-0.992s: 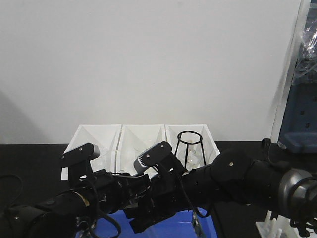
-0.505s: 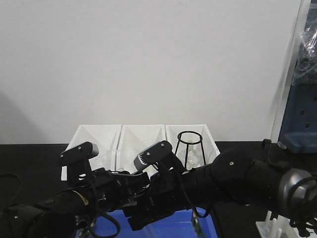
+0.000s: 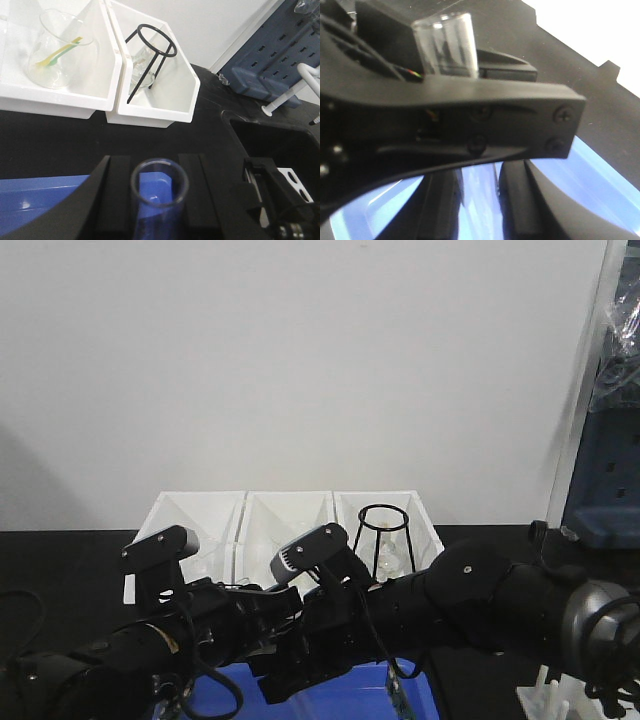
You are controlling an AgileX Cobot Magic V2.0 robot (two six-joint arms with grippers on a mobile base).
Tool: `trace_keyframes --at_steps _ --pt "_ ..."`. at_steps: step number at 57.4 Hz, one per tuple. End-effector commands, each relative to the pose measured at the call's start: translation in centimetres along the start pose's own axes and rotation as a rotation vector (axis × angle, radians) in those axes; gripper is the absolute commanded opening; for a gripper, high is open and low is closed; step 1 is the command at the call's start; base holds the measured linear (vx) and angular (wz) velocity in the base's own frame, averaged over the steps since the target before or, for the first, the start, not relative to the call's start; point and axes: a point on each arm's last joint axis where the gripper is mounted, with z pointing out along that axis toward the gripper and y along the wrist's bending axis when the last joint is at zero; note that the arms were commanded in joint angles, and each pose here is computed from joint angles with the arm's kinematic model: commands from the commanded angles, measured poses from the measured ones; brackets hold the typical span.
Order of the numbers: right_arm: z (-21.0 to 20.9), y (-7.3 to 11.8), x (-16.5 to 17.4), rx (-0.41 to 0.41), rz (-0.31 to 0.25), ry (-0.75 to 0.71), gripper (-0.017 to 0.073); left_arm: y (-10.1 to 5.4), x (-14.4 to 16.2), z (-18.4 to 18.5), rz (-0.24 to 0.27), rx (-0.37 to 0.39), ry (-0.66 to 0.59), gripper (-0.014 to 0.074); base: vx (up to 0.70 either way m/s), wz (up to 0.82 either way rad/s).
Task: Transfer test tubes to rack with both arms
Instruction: 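Open the left gripper and lift the tube with the right gripper toward the rack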
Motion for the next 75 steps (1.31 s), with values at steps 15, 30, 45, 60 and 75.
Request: trace_keyframes --at_steps 15,30,45,60,75 --pt "-2.1 0.1 -2.5 0.052 0.004 -0.120 -0.0008 -2.0 -3.0 -1.2 -0.005 0.106 -0.187 0.0435 0.00 0.00" --pt "-2.8 0.2 -2.9 0.066 -0.003 -0.142 -0.0009 -0.6 -3.2 -0.3 -0.019 0.070 -0.206 0.0435 0.00 0.00" --pt "-3.2 -0.1 -3.3 0.107 -0.008 -0.167 -0.0009 -0.3 -4.0 -0.5 -0.023 0.079 -0.271 0.0435 0.00 0.00" --pt "-3.2 -0.3 -3.3 0.126 -0.011 -0.175 -0.0009 -0.8 -5.0 -0.9 -0.024 0.128 -0.382 0.0435 0.00 0.00" --pt "-3.5 -1.3 -3.4 0.203 -0.026 -0.195 -0.0007 -1.1 -6.5 -1.8 -0.074 0.181 -0.557 0.0435 0.00 0.00"
